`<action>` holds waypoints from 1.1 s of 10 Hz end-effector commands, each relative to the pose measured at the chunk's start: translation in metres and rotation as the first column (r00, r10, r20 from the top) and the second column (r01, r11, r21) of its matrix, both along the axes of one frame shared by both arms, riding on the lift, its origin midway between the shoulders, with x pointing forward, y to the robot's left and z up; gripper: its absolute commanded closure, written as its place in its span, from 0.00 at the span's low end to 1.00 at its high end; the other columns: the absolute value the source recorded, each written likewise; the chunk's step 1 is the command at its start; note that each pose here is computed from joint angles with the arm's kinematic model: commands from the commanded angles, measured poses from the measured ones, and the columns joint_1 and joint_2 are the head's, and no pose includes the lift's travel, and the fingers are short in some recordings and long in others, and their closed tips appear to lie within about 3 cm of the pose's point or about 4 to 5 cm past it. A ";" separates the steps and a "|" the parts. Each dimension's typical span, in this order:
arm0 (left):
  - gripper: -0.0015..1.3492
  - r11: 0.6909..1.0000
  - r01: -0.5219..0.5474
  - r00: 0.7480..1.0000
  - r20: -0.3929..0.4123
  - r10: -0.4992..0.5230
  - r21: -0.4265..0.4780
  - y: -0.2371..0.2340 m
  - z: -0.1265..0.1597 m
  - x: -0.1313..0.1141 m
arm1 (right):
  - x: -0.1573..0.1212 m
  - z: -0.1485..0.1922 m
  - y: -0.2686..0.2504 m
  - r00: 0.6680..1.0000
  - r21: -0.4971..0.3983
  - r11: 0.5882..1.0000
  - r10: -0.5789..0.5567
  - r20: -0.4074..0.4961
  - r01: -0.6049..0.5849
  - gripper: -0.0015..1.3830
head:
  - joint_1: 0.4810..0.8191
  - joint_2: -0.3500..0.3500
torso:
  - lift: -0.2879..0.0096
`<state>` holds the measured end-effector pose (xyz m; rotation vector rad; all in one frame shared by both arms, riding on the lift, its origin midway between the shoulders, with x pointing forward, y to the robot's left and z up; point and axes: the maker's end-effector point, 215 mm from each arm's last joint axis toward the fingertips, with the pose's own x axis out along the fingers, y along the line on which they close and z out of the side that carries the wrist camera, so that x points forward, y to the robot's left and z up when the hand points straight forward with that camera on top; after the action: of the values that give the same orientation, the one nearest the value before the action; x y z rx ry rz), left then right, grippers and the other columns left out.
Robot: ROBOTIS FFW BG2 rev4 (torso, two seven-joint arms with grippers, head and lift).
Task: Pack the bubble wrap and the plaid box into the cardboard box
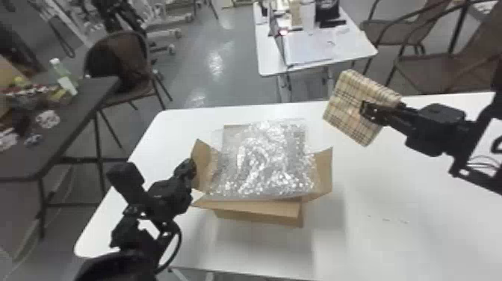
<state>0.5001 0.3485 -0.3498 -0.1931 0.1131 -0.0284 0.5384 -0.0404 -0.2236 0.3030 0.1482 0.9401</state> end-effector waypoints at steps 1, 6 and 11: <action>0.89 1.000 0.001 1.000 0.000 -0.001 0.000 -0.001 0.000 0.001 | -0.003 -0.006 0.029 0.996 0.002 0.996 0.089 -0.029 -0.089 0.92 | 0.55 0.94 | 0.56; 0.89 1.000 0.017 1.000 -0.004 -0.017 -0.003 -0.011 -0.002 0.007 | -0.023 -0.066 0.126 0.891 0.069 0.902 0.432 -0.137 -0.426 0.92 | 0.61 1.00 | 0.56; 0.89 1.000 0.021 1.000 -0.010 -0.021 -0.003 -0.014 -0.005 0.007 | -0.018 -0.073 0.126 0.833 0.120 0.852 0.523 -0.181 -0.509 0.13 | 0.63 1.00 | 0.56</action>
<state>0.5084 0.3348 -0.3546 -0.1926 0.1269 -0.0505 0.5182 0.0903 -0.2991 0.4375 0.4126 1.4661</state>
